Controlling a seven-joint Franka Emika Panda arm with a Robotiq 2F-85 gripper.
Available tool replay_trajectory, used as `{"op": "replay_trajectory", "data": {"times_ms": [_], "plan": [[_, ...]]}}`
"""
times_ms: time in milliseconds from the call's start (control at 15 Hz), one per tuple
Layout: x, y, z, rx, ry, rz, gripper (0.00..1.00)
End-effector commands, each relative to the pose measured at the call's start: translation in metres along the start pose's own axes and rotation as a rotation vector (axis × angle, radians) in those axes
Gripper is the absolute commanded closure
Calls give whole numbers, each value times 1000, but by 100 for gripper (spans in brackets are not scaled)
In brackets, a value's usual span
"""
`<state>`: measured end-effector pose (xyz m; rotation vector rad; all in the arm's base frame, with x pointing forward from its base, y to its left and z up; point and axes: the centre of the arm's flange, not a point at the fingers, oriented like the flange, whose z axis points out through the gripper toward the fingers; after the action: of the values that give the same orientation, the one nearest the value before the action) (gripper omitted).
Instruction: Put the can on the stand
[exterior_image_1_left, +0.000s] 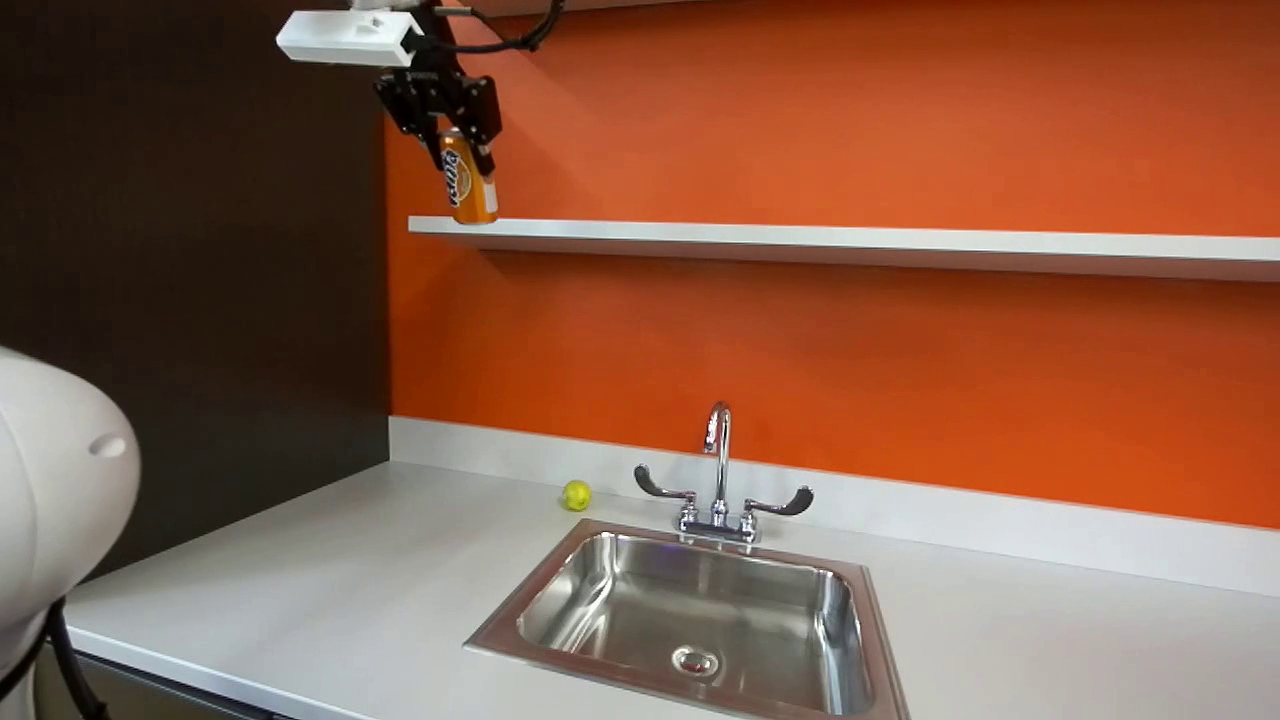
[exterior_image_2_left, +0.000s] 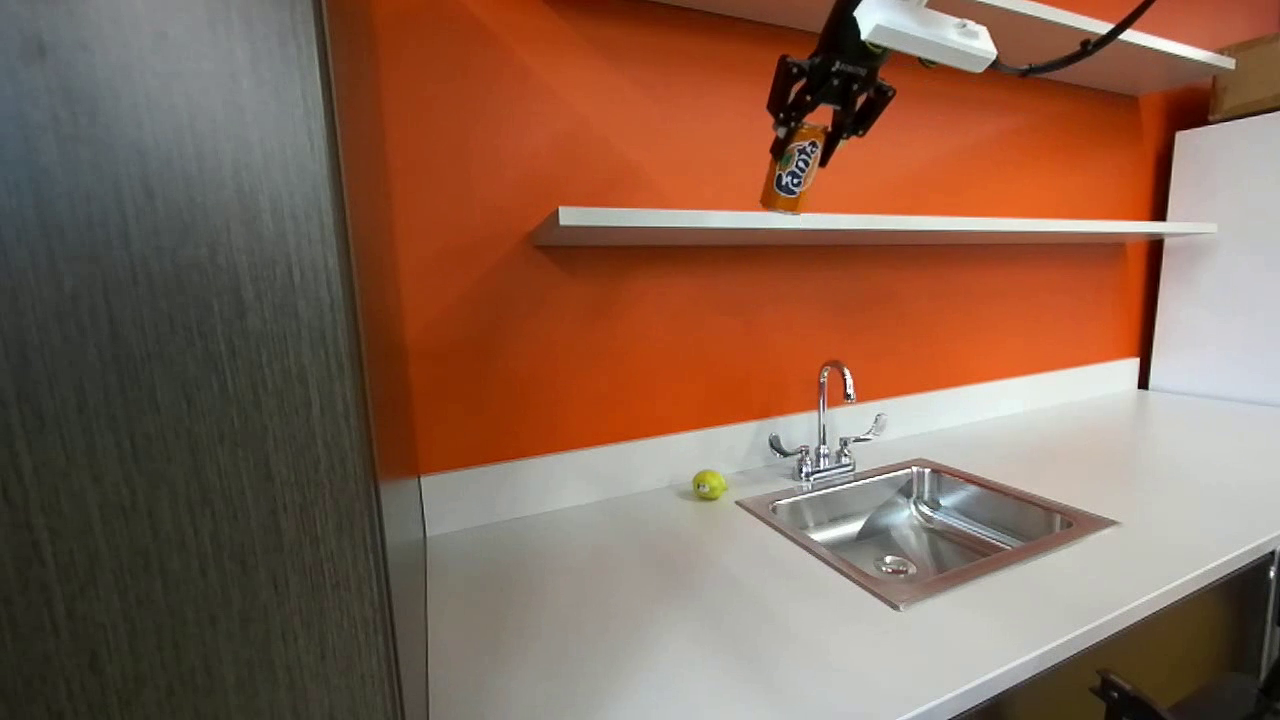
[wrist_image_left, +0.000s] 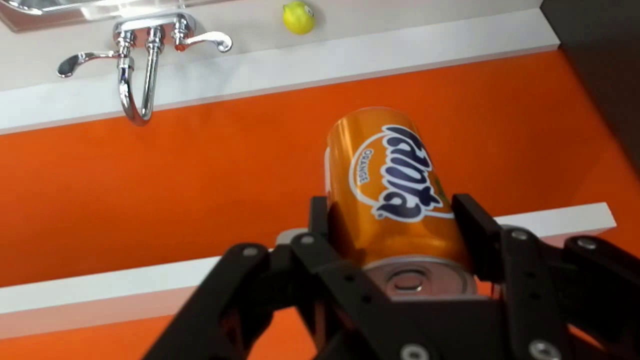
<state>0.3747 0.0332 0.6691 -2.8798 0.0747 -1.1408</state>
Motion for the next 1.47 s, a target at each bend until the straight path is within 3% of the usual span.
{"op": "replay_trajectory", "data": {"times_ms": [0, 600, 1400], "plan": [[51, -9, -9, -10, 15, -11, 62], [132, -25, 25, -21, 10, -12, 62], [189, -38, 62, -99, -47, -37, 62]]}}
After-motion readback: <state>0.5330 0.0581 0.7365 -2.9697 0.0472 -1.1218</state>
